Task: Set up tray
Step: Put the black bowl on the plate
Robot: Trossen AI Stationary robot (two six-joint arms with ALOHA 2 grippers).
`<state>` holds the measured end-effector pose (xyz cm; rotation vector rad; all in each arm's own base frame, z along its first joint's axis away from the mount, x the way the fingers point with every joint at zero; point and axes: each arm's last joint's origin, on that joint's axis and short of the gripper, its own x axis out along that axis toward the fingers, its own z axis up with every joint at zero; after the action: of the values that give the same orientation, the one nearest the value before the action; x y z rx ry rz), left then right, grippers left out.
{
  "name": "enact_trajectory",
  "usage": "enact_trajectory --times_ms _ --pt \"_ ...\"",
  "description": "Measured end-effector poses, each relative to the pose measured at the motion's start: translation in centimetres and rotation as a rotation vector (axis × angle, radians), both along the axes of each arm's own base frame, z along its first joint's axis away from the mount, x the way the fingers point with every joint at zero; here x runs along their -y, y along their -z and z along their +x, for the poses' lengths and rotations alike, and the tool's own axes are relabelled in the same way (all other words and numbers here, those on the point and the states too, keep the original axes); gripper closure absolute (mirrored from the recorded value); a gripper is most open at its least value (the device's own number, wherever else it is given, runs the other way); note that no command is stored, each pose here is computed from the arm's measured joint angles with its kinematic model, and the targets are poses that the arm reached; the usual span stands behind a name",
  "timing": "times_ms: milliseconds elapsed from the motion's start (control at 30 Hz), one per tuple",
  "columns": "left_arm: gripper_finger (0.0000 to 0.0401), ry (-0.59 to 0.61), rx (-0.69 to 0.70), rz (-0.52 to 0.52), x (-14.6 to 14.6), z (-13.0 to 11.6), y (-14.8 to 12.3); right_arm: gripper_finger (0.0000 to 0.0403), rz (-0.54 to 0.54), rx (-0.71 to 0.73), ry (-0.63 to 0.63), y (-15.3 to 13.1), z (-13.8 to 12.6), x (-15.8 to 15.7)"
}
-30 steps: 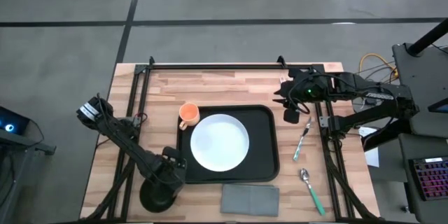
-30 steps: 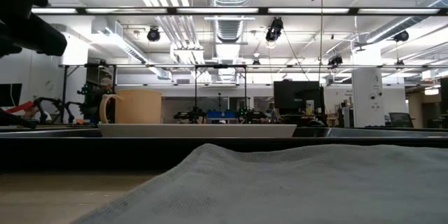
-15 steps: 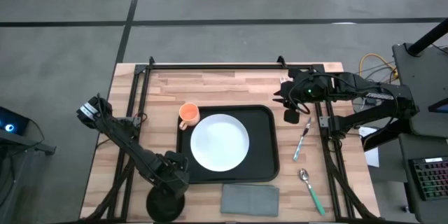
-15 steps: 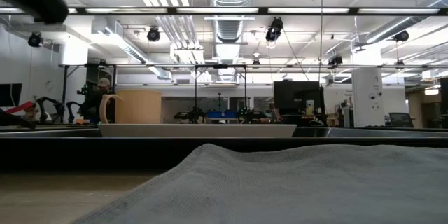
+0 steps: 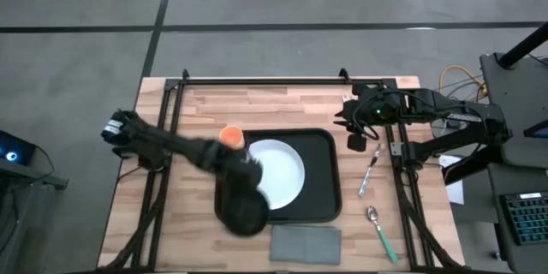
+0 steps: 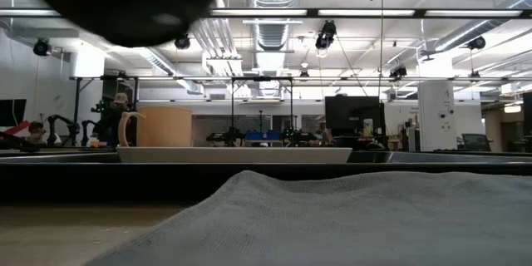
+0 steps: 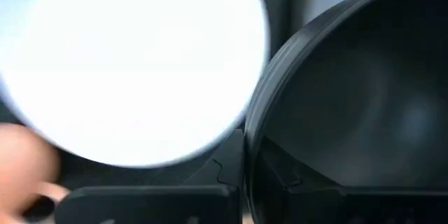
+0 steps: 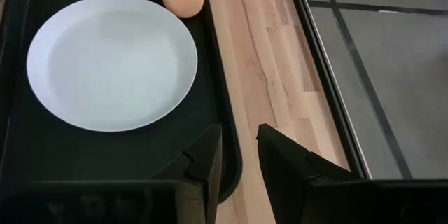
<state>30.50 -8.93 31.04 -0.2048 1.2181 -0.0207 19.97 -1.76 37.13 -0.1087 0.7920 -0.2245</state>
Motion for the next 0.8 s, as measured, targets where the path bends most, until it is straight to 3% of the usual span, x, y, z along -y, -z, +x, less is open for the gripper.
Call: enact_trajectory --times_ms 200,367,800 --pt "0.0401 -0.082 0.015 0.027 -6.9 1.3 -0.3 0.0328 0.002 -0.006 0.001 0.2 0.0 0.0" --pt "0.0401 -0.163 0.017 0.042 -10.8 1.3 -0.2 0.0329 0.007 -0.022 0.005 0.7 0.1 0.0" --pt "0.0401 -0.18 -0.075 0.047 -12.5 4.0 3.7 0.0314 0.021 -0.033 0.019 1.2 0.1 0.0"
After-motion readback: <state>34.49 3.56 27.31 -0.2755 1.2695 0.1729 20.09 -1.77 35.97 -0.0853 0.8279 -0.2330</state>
